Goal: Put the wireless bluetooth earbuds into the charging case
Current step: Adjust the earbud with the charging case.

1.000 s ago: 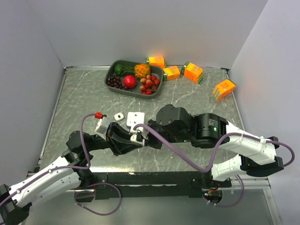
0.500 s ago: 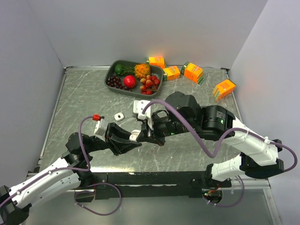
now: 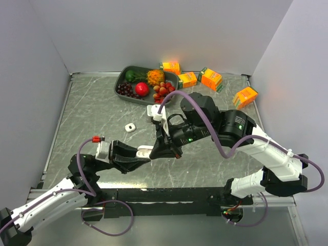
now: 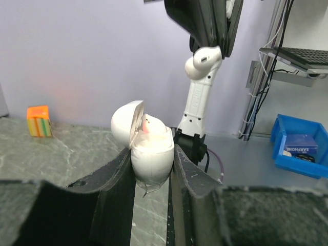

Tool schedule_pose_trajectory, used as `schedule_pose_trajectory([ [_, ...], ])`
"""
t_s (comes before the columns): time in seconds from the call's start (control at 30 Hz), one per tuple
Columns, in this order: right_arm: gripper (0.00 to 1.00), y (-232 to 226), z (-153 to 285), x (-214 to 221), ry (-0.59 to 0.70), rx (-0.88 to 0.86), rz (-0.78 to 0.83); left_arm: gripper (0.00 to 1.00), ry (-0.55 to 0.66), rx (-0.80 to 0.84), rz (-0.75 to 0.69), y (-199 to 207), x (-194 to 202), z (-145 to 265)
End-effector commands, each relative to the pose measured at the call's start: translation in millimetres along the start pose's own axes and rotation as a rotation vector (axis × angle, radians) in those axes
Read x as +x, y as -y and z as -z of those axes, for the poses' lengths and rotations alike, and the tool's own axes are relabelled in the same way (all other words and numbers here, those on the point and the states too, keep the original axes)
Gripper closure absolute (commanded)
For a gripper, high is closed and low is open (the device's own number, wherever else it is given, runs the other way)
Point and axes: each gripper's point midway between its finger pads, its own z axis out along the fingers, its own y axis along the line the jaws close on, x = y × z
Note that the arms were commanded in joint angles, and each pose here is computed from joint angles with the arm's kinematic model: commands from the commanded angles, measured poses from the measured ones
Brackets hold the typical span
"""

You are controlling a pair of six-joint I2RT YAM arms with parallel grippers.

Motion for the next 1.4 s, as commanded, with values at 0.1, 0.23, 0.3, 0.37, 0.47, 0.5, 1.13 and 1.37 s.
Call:
schedule_pose_trajectory([
  [0.1, 1.0, -3, -16, 0, -0.02, -0.066, -0.04, 0.99, 0.068, 0.019, -0.094, 3, -24, -4],
  [0.23, 1.0, 0, -21, 2, -0.033, -0.061, -0.047, 0.99, 0.057, 0.017, -0.081, 2, -23, -5],
  [0.3, 1.0, 3, -23, 3, -0.037, -0.05, -0.049, 0.99, 0.05, 0.017, -0.076, 2, -23, -6],
  [0.37, 1.0, 6, -24, 3, -0.038, -0.037, -0.048, 0.99, 0.047, 0.016, -0.07, 3, -23, -7],
  [0.47, 1.0, 11, -27, 7, -0.051, -0.016, -0.054, 0.99, 0.038, 0.027, -0.064, 4, -23, -8],
  [0.5, 1.0, 13, -27, 8, -0.053, -0.005, -0.053, 0.99, 0.037, 0.03, -0.064, 4, -23, -8],
  [1.13, 1.0, 25, -34, 13, -0.075, 0.043, -0.06, 0.99, 0.019, 0.079, -0.066, 17, -22, -16],
  [1.37, 1.0, 26, -35, 15, -0.087, 0.041, -0.068, 0.99, 0.018, 0.074, -0.07, 19, -21, -18],
])
